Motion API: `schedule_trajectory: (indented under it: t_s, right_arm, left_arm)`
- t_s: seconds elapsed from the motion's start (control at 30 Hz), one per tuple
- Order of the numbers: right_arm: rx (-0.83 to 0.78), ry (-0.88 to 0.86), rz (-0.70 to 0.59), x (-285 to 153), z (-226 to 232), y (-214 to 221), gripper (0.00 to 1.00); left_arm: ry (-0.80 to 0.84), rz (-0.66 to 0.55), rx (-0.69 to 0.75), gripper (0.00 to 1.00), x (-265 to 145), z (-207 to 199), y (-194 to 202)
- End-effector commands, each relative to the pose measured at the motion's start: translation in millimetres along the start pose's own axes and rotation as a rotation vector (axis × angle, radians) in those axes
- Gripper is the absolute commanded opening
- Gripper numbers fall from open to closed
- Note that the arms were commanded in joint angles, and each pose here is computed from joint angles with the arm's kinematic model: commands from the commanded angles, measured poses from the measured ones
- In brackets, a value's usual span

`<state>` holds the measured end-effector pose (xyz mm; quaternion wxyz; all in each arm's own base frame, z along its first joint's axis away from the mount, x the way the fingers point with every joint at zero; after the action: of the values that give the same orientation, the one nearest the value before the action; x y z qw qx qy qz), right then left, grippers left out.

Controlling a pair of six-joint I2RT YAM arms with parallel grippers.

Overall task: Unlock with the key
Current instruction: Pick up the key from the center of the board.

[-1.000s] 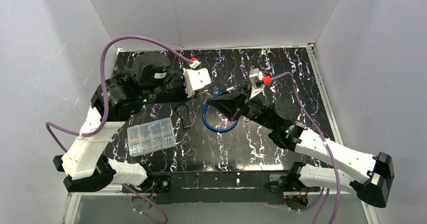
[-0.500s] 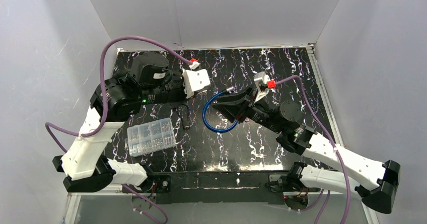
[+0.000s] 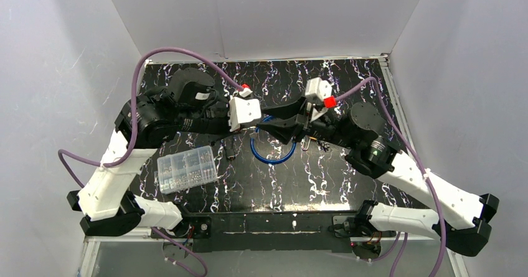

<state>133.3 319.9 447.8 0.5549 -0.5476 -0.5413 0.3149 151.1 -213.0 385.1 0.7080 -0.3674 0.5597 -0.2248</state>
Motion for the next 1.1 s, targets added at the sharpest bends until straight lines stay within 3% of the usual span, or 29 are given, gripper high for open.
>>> schedule_trajectory:
  t_s: [0.0,0.2,0.53,0.8,0.97,1.07]
  right_arm:
    - [-0.034,-0.149,0.025,6.7,19.3,0.9,0.46]
    - [-0.018,-0.233,0.066,4.6,32.3,12.0,0.41]
    - [0.001,-0.253,0.091,9.3,33.4,18.7,0.23]
    - [0.011,-0.246,0.108,17.5,30.2,26.7,0.24]
    - [0.019,-0.242,0.127,20.3,29.0,32.3,0.02]
    - [0.025,-0.230,0.138,20.2,27.5,34.8,0.01]
  left_arm:
    - [0.071,0.011,0.009,0.00,-6.7,-13.9,3.6]
    - [0.084,0.006,0.012,0.00,-9.6,-16.7,2.7]
    - [0.099,0.011,0.007,0.00,-10.1,-18.9,2.0]
    - [0.111,0.012,0.004,0.00,-10.7,-20.6,1.0]
    - [0.103,0.001,0.009,0.00,-12.4,-19.4,-1.5]
    - [0.097,-0.007,0.011,0.00,-13.9,-18.8,-3.3]
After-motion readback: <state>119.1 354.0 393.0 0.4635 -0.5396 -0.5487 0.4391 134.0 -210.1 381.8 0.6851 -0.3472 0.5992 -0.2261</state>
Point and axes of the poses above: each gripper's point midway between its finger pads, its own x axis out along the fingers, its own z axis along the line the jaws close on, y = z × x, the point moved 1 cm from there along -x, back along the fingers, and after that the axes turned 11 degrees about -x, right-handed, at the moved point
